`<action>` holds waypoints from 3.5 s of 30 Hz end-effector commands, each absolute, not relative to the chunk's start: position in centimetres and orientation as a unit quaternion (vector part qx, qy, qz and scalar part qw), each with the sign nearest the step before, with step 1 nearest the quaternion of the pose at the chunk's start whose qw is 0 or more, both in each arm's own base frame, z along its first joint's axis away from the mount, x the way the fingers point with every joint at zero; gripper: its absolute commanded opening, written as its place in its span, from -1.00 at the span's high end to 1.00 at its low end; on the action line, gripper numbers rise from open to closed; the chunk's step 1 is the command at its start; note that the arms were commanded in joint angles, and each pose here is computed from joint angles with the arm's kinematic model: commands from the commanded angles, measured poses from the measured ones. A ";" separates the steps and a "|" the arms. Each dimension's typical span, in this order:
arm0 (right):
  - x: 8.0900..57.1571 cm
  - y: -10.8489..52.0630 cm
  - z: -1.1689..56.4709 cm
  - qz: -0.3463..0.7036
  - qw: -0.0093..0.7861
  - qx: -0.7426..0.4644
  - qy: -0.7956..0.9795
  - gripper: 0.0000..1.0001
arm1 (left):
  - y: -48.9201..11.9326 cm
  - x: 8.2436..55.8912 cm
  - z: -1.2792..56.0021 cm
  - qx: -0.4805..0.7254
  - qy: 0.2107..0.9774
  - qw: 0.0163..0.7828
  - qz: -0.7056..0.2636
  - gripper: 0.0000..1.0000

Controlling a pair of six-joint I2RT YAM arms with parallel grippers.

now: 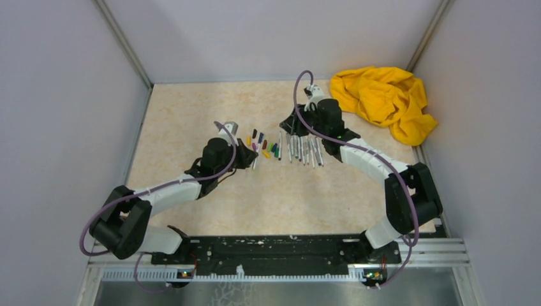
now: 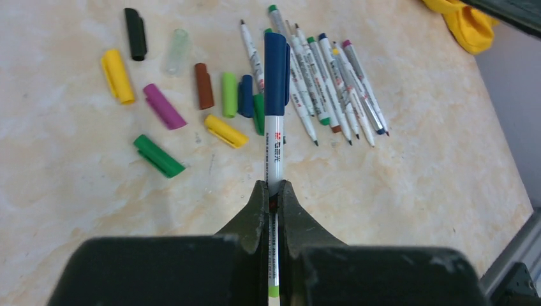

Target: Open the pen caps

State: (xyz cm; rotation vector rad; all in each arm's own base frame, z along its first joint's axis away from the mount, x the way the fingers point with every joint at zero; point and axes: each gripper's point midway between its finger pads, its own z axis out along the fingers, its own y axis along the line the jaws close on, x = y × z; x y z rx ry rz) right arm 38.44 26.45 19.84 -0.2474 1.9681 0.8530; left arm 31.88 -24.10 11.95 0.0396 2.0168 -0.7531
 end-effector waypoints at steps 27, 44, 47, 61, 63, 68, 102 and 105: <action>36.7 31.0 17.9 0.485 0.411 -0.115 0.763 0.20 | -29.3 30.9 15.3 0.083 0.759 0.497 -0.413 1.00; 36.4 31.7 17.8 0.507 0.400 -0.119 0.754 0.73 | -30.2 30.7 15.5 0.069 0.753 0.481 -0.445 1.00; 36.4 31.7 17.8 0.509 0.399 -0.121 0.753 1.00 | -30.3 30.7 15.2 0.066 0.755 0.476 -0.446 1.00; 39.5 30.0 22.1 0.501 0.490 -0.123 0.703 1.00 | -29.7 28.9 11.3 0.048 0.771 0.449 -0.450 1.00; 40.2 29.0 23.4 0.503 0.507 -0.117 0.690 1.00 | -29.6 28.5 10.7 0.051 0.771 0.448 -0.450 1.00; 42.0 27.2 26.5 0.516 0.539 -0.101 0.658 1.00 | -29.7 27.9 9.5 0.064 0.772 0.447 -0.447 1.00; 42.2 29.4 12.1 0.321 0.387 -0.140 0.853 1.00 | -21.8 34.9 10.2 -0.128 0.843 0.499 -0.155 1.00; 41.2 31.0 10.8 0.318 0.372 -0.154 0.858 1.00 | -20.7 35.0 11.5 -0.148 0.832 0.515 -0.142 1.00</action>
